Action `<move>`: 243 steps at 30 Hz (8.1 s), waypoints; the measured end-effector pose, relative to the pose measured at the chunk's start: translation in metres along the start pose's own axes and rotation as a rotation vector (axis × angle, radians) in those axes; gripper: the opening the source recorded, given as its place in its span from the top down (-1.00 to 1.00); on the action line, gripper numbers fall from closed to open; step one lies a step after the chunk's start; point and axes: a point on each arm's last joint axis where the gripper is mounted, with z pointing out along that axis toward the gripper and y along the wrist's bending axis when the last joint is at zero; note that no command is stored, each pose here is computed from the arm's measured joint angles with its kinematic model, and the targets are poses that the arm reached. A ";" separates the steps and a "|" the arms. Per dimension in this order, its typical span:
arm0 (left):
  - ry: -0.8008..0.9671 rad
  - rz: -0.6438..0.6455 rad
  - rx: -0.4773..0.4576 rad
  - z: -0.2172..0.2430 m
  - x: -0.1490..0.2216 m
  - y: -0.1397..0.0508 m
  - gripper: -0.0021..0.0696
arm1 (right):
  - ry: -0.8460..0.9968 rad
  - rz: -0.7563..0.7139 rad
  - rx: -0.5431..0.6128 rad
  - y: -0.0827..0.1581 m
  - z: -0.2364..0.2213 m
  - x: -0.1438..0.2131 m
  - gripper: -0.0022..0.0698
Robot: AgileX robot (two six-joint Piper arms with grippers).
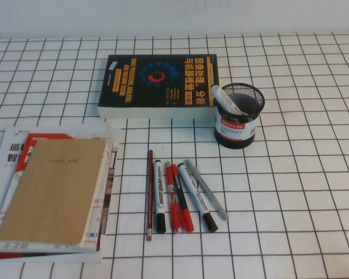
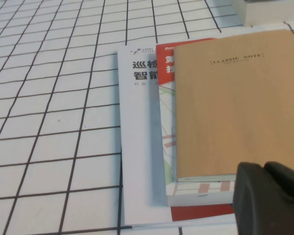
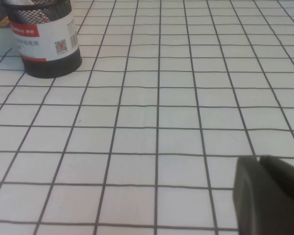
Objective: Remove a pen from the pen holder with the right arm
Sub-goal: 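Take a marker out of the pen holder and lay it on the table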
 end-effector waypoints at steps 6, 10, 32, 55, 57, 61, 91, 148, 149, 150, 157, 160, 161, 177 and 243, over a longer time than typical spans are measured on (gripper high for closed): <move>0.000 0.000 0.000 0.000 0.000 0.000 0.95 | -0.032 0.082 -0.027 0.002 0.000 -0.003 0.98; 0.000 0.000 0.000 0.000 0.000 0.000 0.95 | -0.095 0.246 -0.074 0.006 -0.001 -0.009 0.98; 0.000 0.000 0.000 0.000 0.000 0.000 0.95 | -0.180 0.630 -0.184 0.011 -0.006 -0.028 0.98; 0.000 0.000 0.000 0.000 0.000 0.000 0.95 | 0.474 0.202 -0.210 0.031 0.081 -0.149 0.98; 0.000 0.000 0.000 0.000 0.000 0.000 0.95 | 0.489 0.164 -0.246 0.041 0.098 -0.152 0.98; 0.000 0.000 0.000 0.000 0.000 0.000 0.95 | 0.486 0.077 -0.334 0.072 0.131 -0.156 0.98; 0.000 0.000 0.000 0.000 0.000 0.000 0.95 | -0.066 -0.429 -0.373 0.195 0.256 -0.109 0.01; 0.000 0.000 0.000 0.000 0.000 0.000 0.95 | -0.136 -0.384 -0.241 0.197 0.313 -0.100 0.49; 0.000 0.000 0.000 0.000 0.000 0.000 0.95 | -0.132 -0.385 -0.242 0.198 0.313 -0.099 0.49; 0.000 0.000 0.000 0.000 0.000 0.000 0.95 | -0.125 -0.386 -0.245 0.198 0.313 -0.099 0.49; 0.000 0.000 0.000 0.000 0.000 0.000 0.95 | -0.076 -0.385 -0.272 0.199 0.310 -0.098 0.30; 0.000 0.000 0.000 0.000 0.000 0.000 0.95 | -0.064 -0.382 -0.277 0.199 0.309 -0.099 0.29; 0.000 0.000 0.000 0.000 0.000 0.000 0.95 | -0.062 -0.382 -0.278 0.199 0.309 -0.099 0.29; 0.000 0.000 0.000 0.000 0.000 0.000 0.95 | -0.081 -0.381 -0.279 0.197 0.304 -0.109 0.56; 0.000 0.000 0.000 0.000 0.000 0.000 0.95 | -0.004 -0.398 -0.321 0.194 0.291 -0.106 0.60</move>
